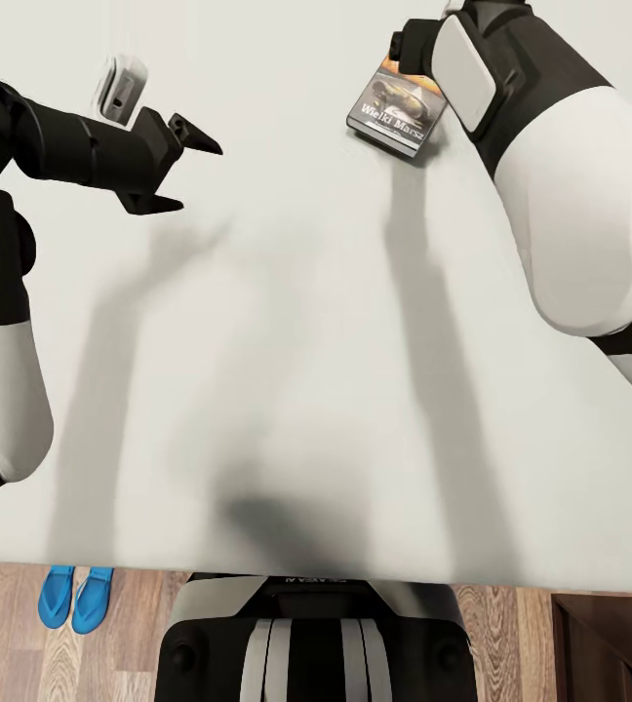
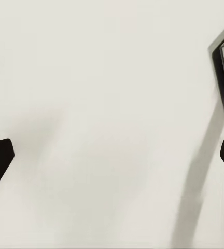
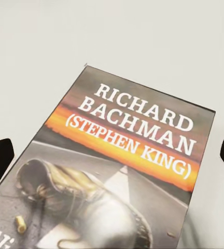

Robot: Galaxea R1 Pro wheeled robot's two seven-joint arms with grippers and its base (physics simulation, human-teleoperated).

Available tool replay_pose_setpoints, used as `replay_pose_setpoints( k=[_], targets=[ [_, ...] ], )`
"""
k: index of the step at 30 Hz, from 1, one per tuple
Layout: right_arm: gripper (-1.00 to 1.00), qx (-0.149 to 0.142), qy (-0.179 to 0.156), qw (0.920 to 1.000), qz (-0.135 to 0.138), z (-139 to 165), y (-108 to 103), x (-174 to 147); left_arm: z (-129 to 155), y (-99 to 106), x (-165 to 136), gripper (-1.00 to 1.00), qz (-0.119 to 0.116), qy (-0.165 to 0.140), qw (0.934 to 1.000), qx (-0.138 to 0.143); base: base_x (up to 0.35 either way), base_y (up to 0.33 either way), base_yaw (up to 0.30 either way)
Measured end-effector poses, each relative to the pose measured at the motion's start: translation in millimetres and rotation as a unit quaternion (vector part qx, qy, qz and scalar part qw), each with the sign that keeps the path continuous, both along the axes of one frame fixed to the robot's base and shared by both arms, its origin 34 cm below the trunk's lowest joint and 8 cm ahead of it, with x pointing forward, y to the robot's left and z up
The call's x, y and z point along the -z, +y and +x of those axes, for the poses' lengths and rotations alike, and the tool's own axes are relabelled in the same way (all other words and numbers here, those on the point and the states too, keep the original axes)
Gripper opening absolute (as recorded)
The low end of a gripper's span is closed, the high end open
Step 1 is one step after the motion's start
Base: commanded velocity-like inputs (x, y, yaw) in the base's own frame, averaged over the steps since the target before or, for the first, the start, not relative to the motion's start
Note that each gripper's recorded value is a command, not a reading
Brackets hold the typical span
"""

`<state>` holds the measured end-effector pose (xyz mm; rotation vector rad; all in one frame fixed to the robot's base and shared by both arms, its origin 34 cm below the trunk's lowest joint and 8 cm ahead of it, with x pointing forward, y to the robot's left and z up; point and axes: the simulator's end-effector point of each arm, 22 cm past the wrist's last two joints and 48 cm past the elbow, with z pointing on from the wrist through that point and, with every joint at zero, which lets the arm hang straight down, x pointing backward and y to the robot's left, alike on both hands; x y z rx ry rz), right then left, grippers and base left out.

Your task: In the bedroom, move the book from the bed onto either nightstand, and place the two sandals side by side next to the bed.

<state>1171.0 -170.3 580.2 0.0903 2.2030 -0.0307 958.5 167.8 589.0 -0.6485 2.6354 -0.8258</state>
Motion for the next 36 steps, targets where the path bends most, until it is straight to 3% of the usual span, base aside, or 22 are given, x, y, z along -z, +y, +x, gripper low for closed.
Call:
replay_pose_setpoints(
  k=[19,27,36],
  targets=[
    [1.0,0.0,0.0,1.0,0.0,0.0,0.0,0.0,0.0,0.0,0.0,1.0,0.0,0.0,1.0,0.0,0.0,0.0,-0.001],
    [1.0,-0.003,0.004,0.9997,-0.025,-1.3,-4.0,5.0,-1.0,-0.6,15.1,1.0,0.022,0.01,0.9996,0.015,0.0,0.0,-0.11],
    [1.0,-0.018,0.017,0.9995,-0.018,-11.3,3.6,25.2,-2.4,9.1,32.5,1.0,0.039,0.029,0.9988,0.009,0.0,0.0,-0.052]
  ],
)
